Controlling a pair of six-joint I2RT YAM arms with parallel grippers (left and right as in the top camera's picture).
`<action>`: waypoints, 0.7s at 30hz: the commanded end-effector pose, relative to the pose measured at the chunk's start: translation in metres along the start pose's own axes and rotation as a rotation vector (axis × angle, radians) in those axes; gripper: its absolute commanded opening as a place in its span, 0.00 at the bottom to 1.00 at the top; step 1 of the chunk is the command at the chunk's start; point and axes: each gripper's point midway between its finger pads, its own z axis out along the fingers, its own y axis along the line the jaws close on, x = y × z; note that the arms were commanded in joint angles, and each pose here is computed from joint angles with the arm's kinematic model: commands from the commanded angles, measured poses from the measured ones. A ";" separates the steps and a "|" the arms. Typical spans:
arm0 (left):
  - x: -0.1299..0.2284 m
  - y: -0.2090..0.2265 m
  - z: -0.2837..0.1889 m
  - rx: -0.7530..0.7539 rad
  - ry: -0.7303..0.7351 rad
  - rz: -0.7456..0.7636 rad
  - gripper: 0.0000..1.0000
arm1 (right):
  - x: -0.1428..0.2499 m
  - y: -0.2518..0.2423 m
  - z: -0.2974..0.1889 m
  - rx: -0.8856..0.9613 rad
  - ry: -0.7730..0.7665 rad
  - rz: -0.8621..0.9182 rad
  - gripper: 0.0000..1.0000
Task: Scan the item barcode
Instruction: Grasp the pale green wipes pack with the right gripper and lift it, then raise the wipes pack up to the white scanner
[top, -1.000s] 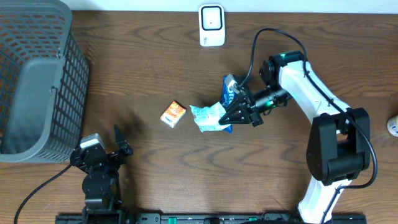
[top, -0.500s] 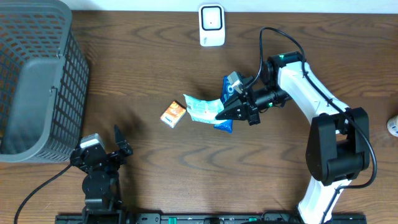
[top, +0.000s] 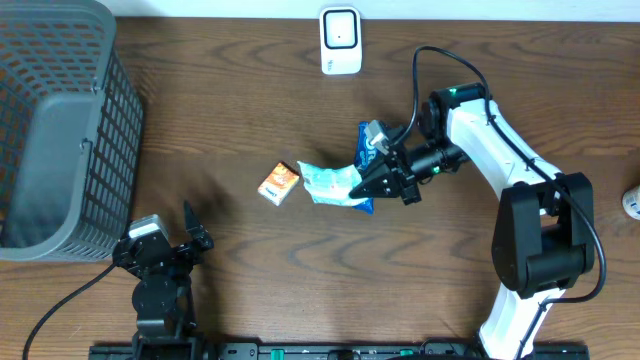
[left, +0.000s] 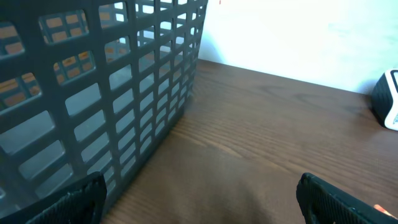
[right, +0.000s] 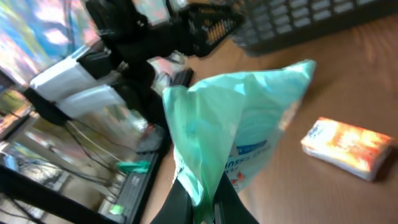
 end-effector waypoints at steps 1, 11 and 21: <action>0.015 0.002 0.003 -0.010 0.035 0.018 0.98 | -0.003 -0.023 -0.006 0.059 -0.007 0.161 0.01; 0.015 0.002 0.003 -0.010 0.035 0.018 0.98 | -0.016 -0.142 -0.040 0.682 0.186 0.474 0.01; 0.015 0.002 0.003 -0.010 0.035 0.018 0.98 | -0.077 -0.195 -0.063 1.165 0.300 0.104 0.01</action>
